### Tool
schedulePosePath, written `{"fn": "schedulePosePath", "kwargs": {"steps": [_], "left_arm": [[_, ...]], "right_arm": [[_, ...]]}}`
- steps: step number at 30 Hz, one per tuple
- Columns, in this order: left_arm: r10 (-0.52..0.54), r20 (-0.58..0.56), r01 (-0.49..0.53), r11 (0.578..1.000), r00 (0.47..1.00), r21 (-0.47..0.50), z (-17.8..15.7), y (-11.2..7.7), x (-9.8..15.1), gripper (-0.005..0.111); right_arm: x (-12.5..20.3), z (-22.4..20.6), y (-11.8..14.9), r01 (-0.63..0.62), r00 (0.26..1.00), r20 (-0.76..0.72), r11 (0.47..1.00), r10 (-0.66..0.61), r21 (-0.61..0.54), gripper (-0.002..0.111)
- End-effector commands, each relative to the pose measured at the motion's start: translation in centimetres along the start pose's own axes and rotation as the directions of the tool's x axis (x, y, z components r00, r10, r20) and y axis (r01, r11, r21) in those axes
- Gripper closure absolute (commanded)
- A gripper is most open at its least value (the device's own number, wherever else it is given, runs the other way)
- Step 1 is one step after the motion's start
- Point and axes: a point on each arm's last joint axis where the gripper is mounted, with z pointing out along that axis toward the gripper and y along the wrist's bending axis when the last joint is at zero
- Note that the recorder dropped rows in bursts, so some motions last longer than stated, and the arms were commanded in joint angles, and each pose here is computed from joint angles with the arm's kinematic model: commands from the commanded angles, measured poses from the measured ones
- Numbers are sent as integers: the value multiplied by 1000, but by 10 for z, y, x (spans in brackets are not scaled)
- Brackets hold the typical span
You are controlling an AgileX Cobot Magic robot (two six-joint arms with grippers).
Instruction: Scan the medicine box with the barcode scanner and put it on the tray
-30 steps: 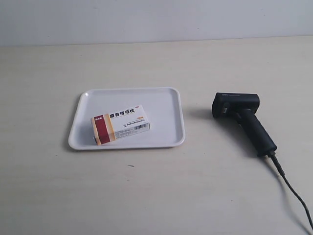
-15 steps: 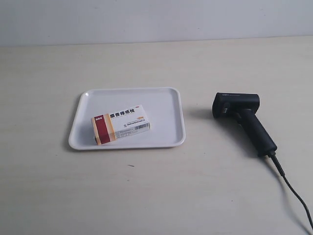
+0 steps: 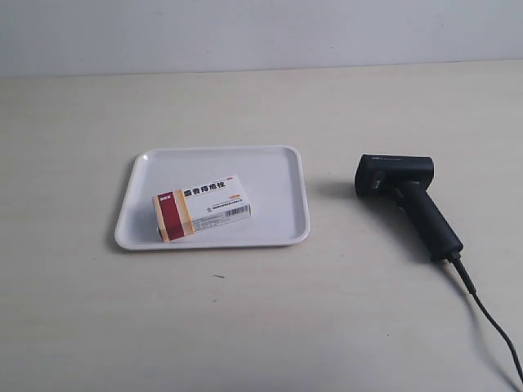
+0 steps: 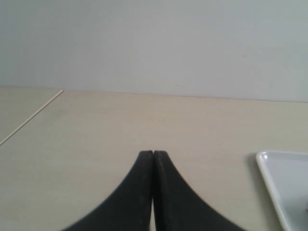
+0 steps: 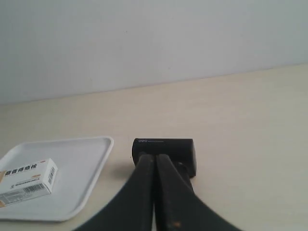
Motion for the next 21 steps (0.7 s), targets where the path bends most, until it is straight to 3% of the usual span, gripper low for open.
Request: {"fn": "schedulePosePath", "kwargs": {"steps": [1, 5, 13, 21], "left_arm": [[1, 5, -1, 1000, 1000, 1, 0, 0, 0, 104], [1, 5, -1, 1000, 1000, 1, 0, 0, 0, 104], [1, 5, -1, 1000, 1000, 1, 0, 0, 0, 104], [1, 5, -1, 1000, 1000, 1, 0, 0, 0, 104]], "right_arm": [[-2, -4, 1, 5, 999, 50, 1000, -4, -14, 108], [-3, -5, 0, 0, 998, 60, 1000, 0, -4, 108], [-10, -14, -16, -63, 980, 200, 968, 15, 241, 108], [-9, -21, -16, -33, 974, 227, 963, -29, 266, 108]]}}
